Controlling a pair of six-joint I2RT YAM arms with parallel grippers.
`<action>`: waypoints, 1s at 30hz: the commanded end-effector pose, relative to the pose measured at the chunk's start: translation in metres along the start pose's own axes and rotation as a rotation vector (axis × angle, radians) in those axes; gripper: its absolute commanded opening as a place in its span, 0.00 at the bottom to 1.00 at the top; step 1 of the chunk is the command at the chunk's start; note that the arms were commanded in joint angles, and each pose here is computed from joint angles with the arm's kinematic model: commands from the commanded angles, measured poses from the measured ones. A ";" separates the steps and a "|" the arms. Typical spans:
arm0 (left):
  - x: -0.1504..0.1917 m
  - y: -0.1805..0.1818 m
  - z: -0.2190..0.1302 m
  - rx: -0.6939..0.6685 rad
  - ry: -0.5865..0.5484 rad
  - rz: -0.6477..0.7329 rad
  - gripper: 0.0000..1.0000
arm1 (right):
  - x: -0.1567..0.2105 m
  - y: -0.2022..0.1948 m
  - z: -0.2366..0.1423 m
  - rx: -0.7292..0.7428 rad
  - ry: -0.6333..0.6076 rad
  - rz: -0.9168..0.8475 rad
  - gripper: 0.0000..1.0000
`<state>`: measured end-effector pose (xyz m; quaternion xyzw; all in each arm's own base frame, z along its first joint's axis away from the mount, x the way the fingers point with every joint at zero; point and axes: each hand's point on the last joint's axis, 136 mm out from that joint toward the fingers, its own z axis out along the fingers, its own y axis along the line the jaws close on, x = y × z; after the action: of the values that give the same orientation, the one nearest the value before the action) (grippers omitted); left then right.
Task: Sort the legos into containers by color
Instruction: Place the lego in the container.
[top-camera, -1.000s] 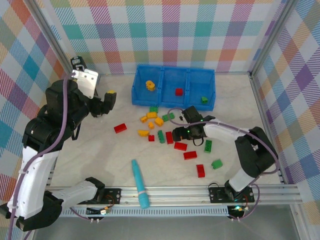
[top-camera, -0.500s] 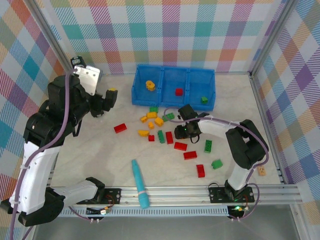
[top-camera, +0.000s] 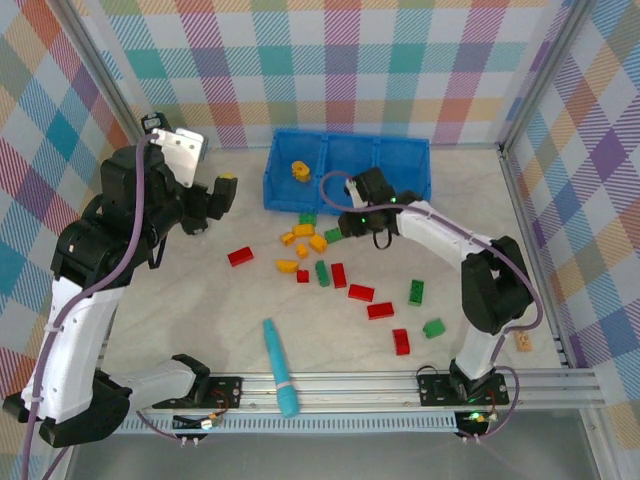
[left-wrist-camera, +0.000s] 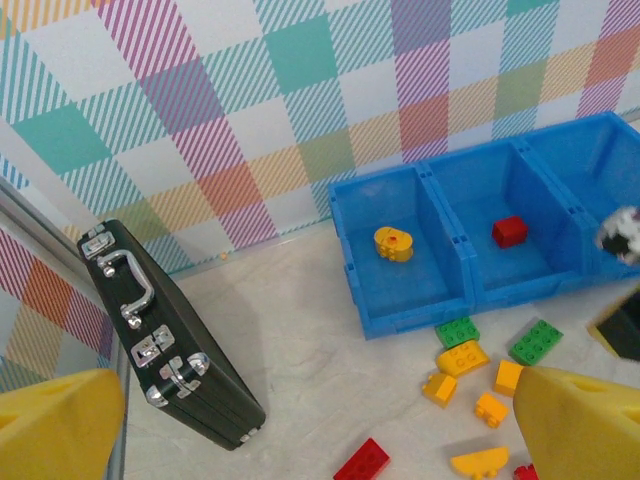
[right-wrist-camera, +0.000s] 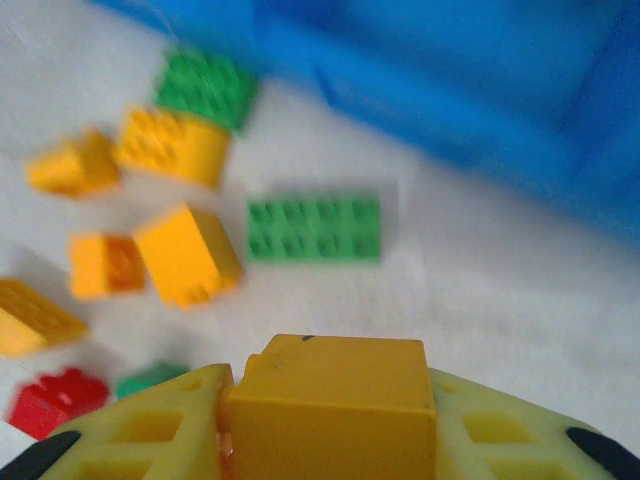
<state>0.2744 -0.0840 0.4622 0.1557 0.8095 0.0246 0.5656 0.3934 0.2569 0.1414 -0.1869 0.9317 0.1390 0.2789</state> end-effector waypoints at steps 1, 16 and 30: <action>-0.006 0.007 -0.014 -0.019 -0.032 0.004 1.00 | -0.035 0.008 0.006 -0.035 -0.076 -0.098 0.38; -0.004 0.004 -0.010 -0.010 -0.032 0.008 1.00 | -0.188 0.040 0.052 -0.098 -0.437 -0.271 0.39; -0.001 0.005 -0.011 -0.017 -0.033 0.021 1.00 | -0.182 0.034 0.109 -0.082 -0.375 -0.305 0.48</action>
<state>0.2701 -0.0797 0.4635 0.1549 0.8057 0.0308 0.5709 0.5661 0.3742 0.1540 -0.2943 0.8280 0.1680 0.4467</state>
